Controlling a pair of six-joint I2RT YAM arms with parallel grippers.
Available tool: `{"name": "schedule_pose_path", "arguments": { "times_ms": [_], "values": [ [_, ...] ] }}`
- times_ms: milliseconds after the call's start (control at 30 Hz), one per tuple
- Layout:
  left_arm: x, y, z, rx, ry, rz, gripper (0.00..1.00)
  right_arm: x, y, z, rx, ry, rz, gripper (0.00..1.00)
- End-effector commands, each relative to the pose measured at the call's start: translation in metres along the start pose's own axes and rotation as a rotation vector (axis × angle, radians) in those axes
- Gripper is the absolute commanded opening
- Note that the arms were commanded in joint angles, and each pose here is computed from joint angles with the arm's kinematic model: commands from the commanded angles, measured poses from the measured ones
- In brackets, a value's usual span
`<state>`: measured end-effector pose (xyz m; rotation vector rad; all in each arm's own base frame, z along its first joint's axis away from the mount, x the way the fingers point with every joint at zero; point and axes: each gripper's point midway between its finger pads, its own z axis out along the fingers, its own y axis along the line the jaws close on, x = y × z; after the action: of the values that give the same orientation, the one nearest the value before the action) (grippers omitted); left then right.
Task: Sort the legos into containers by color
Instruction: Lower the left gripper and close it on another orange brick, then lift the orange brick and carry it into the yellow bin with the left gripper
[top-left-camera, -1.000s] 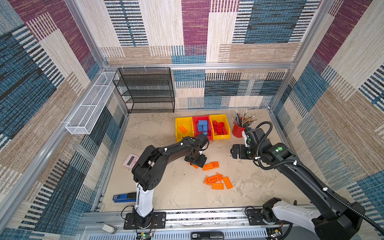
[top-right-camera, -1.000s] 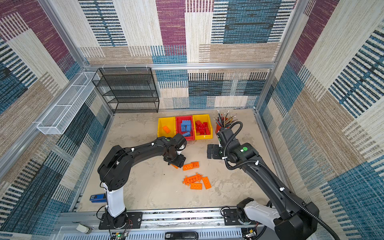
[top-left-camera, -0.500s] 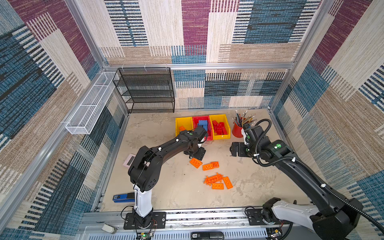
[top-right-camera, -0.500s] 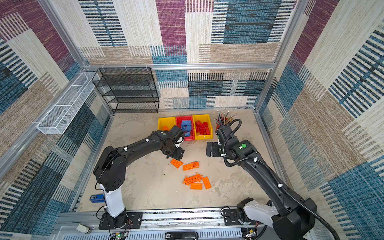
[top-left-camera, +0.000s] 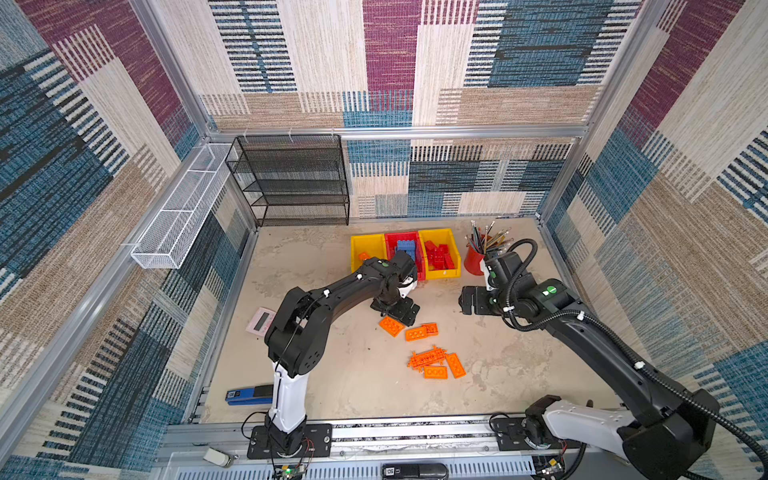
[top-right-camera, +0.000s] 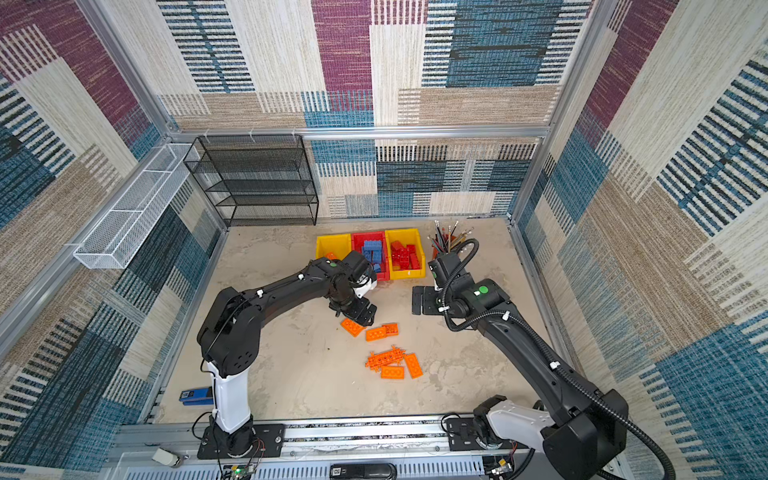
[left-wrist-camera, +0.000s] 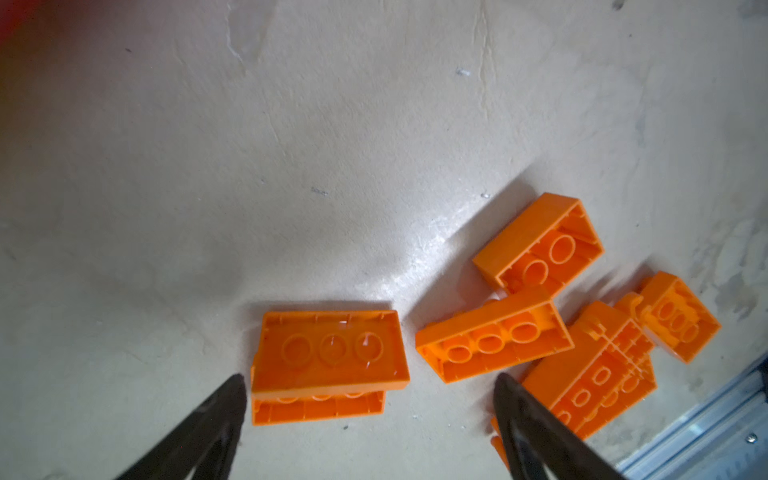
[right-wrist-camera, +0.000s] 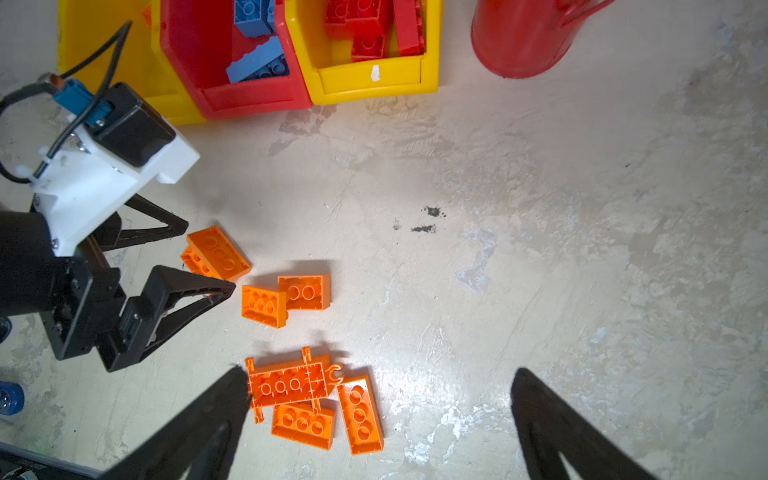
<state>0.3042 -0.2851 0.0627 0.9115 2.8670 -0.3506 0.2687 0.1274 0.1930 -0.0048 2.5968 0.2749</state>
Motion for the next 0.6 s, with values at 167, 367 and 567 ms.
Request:
{"name": "schedule_pose_path", "arguments": {
  "times_ms": [167, 367, 567],
  "values": [
    [0.010, 0.005, 0.019, -0.018, 0.039, 0.020, 0.91, -0.001, -0.001, -0.005, 0.001, -0.021, 0.021, 0.99],
    [0.011, 0.015, 0.025, -0.071, 0.033, -0.009, 0.86, -0.001, -0.003, -0.007, 0.008, -0.023, 0.022, 0.99],
    [0.009, 0.022, 0.028, -0.110, 0.018, -0.034, 0.82, -0.003, -0.004, -0.008, 0.020, -0.024, 0.016, 0.99]
  ]
}}
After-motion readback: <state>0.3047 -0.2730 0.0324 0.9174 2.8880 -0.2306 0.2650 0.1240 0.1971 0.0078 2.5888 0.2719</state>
